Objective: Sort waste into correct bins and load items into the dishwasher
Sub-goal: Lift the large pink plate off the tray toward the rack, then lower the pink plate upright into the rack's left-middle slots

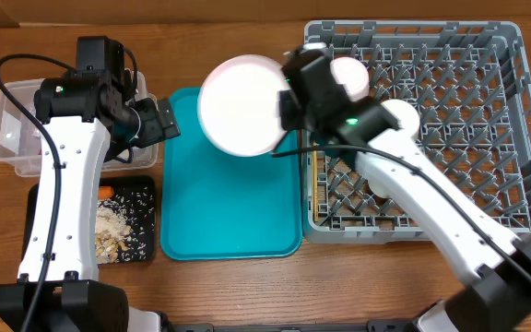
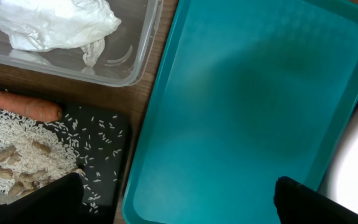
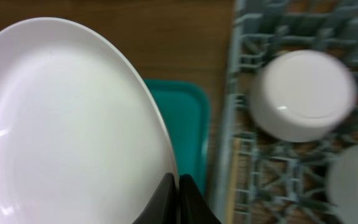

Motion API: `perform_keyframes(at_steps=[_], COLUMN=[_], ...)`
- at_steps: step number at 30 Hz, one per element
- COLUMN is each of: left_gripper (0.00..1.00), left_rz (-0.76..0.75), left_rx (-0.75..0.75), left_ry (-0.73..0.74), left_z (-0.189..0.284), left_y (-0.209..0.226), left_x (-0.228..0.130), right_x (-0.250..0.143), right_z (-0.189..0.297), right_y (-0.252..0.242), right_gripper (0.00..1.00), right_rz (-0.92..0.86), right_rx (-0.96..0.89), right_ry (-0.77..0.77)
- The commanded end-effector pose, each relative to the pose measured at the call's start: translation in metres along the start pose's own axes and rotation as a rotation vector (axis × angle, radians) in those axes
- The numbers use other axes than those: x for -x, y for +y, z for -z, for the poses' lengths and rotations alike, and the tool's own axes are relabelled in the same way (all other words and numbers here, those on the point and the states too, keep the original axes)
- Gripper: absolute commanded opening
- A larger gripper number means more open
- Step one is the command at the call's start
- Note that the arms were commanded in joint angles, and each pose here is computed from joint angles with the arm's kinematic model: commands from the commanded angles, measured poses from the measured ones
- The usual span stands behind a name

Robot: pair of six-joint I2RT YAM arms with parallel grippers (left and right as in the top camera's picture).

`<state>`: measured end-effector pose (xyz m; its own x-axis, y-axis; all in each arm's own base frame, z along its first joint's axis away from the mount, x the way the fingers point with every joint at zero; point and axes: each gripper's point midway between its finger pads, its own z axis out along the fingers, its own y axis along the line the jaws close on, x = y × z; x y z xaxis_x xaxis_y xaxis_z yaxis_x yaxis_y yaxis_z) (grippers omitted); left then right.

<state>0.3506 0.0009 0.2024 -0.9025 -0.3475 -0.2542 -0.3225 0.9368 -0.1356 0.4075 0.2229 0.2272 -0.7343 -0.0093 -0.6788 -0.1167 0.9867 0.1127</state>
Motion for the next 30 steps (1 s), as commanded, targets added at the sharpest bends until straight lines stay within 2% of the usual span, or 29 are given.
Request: perform_keyframes(at_steps=[1, 7, 12, 17, 23, 30], left_gripper=[1.0, 1.0, 1.0, 1.0, 1.0, 1.0], left_rz=[-0.02, -0.02, -0.02, -0.02, -0.02, -0.02], left_rx=[0.003, 0.003, 0.003, 0.002, 0.003, 0.002], left_ry=[-0.007, -0.007, -0.007, -0.007, -0.006, -0.007], left_z=[0.0, 0.0, 0.0, 0.0, 0.0, 0.0], left_y=[-0.002, -0.002, -0.002, -0.002, -0.002, -0.002], left_x=[0.001, 0.001, 0.001, 0.001, 0.001, 0.001], right_x=[0.041, 0.045, 0.022, 0.003, 0.005, 0.001], right_z=[0.043, 0.082, 0.095, 0.098, 0.109, 0.11], right_y=[-0.058, -0.11, -0.137, -0.145, -0.16, -0.161], right_gripper=[0.04, 0.04, 0.04, 0.04, 0.04, 0.04], right_rz=[-0.036, 0.084, 0.225, 0.275, 0.33, 0.463], right_rx=[-0.218, -0.44, -0.597, -0.624, -0.724, -0.729], right_ry=[-0.161, -0.177, -0.06, 0.033, 0.044, 0.109])
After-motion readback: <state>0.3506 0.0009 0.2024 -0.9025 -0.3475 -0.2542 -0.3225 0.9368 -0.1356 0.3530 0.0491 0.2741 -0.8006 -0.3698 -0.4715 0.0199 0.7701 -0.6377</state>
